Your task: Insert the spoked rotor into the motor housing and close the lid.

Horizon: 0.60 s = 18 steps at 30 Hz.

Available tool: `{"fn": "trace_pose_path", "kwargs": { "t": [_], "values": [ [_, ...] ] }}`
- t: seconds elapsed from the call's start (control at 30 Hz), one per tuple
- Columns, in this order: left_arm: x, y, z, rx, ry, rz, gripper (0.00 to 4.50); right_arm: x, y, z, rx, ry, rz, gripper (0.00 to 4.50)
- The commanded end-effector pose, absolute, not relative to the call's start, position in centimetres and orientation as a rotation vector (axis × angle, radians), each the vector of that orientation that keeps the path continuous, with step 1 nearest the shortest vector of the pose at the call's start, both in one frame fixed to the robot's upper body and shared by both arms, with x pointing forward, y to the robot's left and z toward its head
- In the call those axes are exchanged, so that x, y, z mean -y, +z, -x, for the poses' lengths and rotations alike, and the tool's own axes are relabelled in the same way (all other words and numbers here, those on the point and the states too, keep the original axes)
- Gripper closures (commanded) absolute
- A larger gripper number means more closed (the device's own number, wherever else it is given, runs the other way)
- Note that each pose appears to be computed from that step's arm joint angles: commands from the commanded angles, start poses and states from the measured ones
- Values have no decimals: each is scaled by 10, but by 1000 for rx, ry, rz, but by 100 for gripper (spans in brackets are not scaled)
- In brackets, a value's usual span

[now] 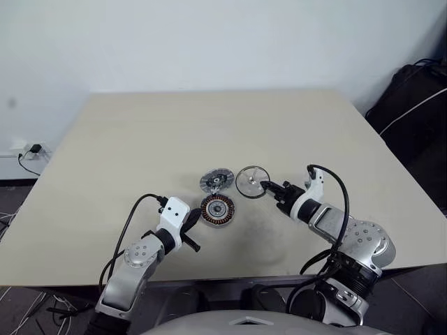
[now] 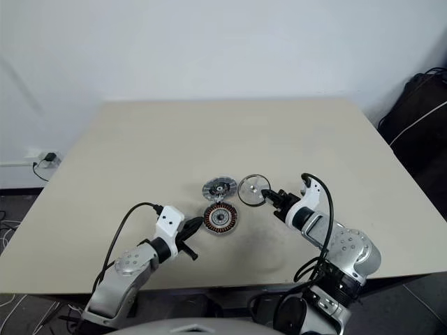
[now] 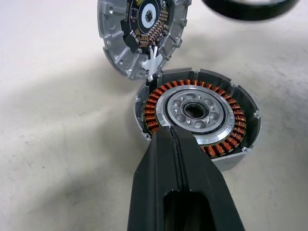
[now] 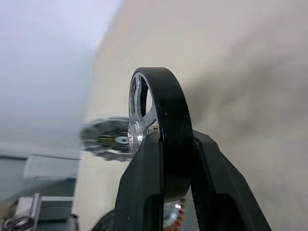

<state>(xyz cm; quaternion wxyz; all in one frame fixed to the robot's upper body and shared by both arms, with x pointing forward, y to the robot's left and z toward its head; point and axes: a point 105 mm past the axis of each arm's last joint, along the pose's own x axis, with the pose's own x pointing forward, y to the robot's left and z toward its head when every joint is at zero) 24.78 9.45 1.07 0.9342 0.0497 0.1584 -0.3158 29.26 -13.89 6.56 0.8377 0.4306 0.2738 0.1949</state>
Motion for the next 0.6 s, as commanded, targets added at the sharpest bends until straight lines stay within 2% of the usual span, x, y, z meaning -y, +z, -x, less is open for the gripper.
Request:
{"fn": "trace_pose_path", "kwargs": {
  "t": [0.03, 0.4, 0.6],
  "values": [
    [-92, 28, -251, -244, -654, -94, 450, 116, 77, -287, -585, 554, -876, 408],
    [-96, 29, -249, -243, -636, -85, 450, 98, 56, -271, -715, 648, -873, 408],
    [-96, 28, -249, -247, -632, -83, 450, 90, 46, -276, -740, 638, -885, 408]
  ]
}}
